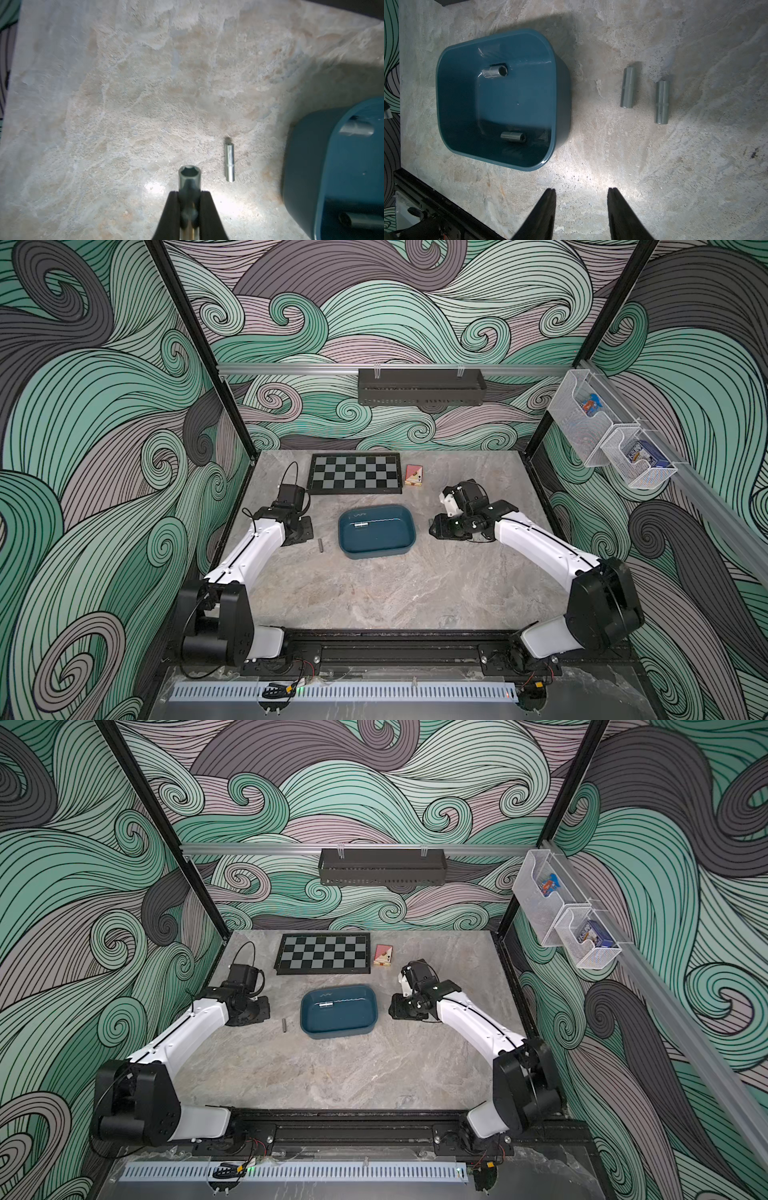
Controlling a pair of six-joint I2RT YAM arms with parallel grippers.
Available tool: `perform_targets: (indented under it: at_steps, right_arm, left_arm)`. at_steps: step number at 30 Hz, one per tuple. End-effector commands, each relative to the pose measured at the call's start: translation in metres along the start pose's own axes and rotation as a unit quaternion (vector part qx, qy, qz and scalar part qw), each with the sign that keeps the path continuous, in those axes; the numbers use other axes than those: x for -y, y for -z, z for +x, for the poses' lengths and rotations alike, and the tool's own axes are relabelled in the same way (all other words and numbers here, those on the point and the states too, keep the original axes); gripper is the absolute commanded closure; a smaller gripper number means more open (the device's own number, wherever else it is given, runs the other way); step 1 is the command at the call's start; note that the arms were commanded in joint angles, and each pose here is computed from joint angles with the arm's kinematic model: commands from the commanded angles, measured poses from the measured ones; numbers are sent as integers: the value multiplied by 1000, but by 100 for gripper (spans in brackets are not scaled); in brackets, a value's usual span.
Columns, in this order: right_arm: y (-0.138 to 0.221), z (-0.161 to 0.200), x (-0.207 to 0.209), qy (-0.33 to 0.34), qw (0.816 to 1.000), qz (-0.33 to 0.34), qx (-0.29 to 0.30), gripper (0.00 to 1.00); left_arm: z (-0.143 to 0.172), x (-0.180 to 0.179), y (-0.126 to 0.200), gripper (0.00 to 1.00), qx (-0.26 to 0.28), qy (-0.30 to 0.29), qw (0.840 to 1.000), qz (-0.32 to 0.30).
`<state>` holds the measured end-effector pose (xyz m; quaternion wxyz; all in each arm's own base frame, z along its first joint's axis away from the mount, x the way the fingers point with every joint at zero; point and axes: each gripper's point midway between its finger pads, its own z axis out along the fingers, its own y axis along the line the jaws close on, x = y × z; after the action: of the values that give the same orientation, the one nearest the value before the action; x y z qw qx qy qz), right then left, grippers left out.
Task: Take out the socket from the storage box
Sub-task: Place the socket head at the center of the board.
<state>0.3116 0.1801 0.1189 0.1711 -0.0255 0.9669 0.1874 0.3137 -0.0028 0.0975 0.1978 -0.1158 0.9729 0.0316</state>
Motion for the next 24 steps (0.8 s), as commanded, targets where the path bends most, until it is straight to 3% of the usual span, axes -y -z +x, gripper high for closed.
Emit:
perform_targets:
  at_steps: [1,13,24]
  right_arm:
    - [-2,-2,0,-2,1000,-5,2,55]
    - [4,-1,-3,-1,1000,-12,7,55]
    - [6,0,-1,-1,1000,-12,11,55]
  left_arm:
    - [4,6,-11,100,-28,-3,999,15]
    - [16,1,-49,100,-77,5,997,-21]
    - [22,8,-76,99,-111,6,994,-17]
